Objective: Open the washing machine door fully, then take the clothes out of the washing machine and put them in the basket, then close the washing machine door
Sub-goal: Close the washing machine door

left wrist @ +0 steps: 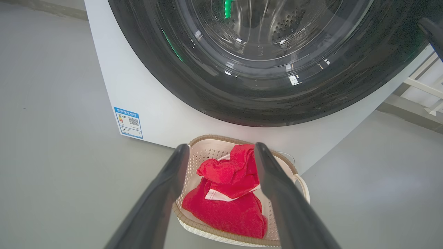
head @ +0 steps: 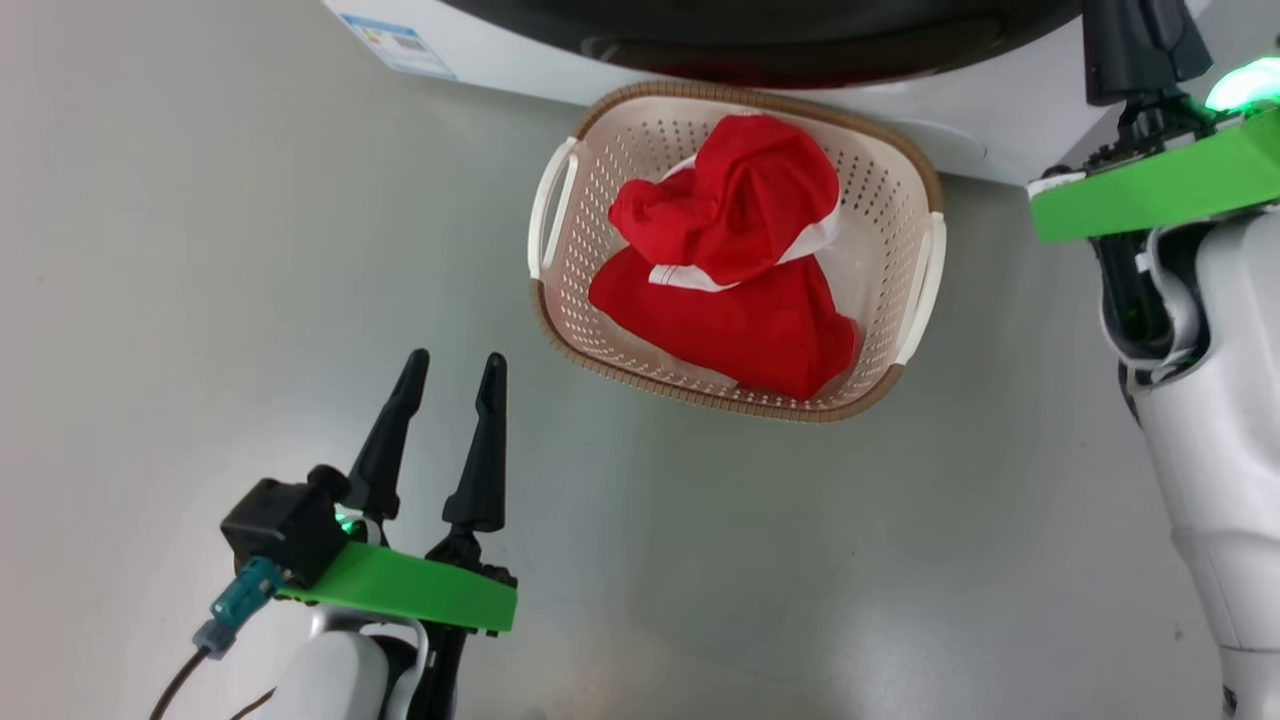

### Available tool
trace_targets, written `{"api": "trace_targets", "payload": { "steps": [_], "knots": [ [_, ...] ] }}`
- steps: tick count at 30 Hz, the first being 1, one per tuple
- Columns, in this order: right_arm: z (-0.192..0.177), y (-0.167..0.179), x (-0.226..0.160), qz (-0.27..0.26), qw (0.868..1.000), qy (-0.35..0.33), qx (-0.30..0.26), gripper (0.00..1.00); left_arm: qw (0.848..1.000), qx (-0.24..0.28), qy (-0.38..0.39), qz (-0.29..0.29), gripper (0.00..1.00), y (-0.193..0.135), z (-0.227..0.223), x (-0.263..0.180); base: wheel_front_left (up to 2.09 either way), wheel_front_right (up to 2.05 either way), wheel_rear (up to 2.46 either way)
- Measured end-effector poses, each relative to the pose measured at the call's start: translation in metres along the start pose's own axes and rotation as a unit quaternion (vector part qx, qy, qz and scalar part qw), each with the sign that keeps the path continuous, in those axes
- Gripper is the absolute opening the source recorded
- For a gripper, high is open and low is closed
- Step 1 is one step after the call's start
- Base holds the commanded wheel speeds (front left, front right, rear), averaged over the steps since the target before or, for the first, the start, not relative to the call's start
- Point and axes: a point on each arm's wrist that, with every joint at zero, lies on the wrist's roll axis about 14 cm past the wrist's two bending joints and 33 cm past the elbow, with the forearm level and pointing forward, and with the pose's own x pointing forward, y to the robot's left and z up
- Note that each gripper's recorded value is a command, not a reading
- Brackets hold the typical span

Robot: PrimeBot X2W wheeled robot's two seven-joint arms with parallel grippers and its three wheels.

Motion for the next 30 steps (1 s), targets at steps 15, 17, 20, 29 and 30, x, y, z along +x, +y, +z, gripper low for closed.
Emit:
{"api": "trace_targets", "payload": {
  "steps": [15,17,20,29,30],
  "knots": [
    [-0.015,0.014,-0.068,-0.006,0.998,0.068,-0.015,1.0,1.0,0.014,-0.02,-0.007,1.0,-0.001,0.017,-0.017,0.0,0.0,0.0],
    [-0.014,0.013,-0.079,-0.013,0.997,0.074,-0.018,1.0,1.0,0.016,-0.022,-0.009,1.0,-0.002,0.019,-0.021,0.0,0.0,0.0],
    [-0.013,0.012,-0.098,-0.025,0.996,0.083,-0.02,1.0,1.0,0.019,-0.021,-0.012,1.0,-0.003,0.019,-0.029,0.0,0.0,0.0],
    [0.0,0.003,-0.155,-0.076,0.992,0.094,-0.024,1.0,0.998,0.034,-0.039,-0.026,1.0,-0.008,0.031,-0.047,0.0,0.0,0.0],
    [0.002,0.003,-0.16,-0.08,0.992,0.093,-0.025,1.0,0.998,0.036,-0.041,-0.029,1.0,-0.009,0.032,-0.048,0.0,0.0,0.0]
  ]
}}
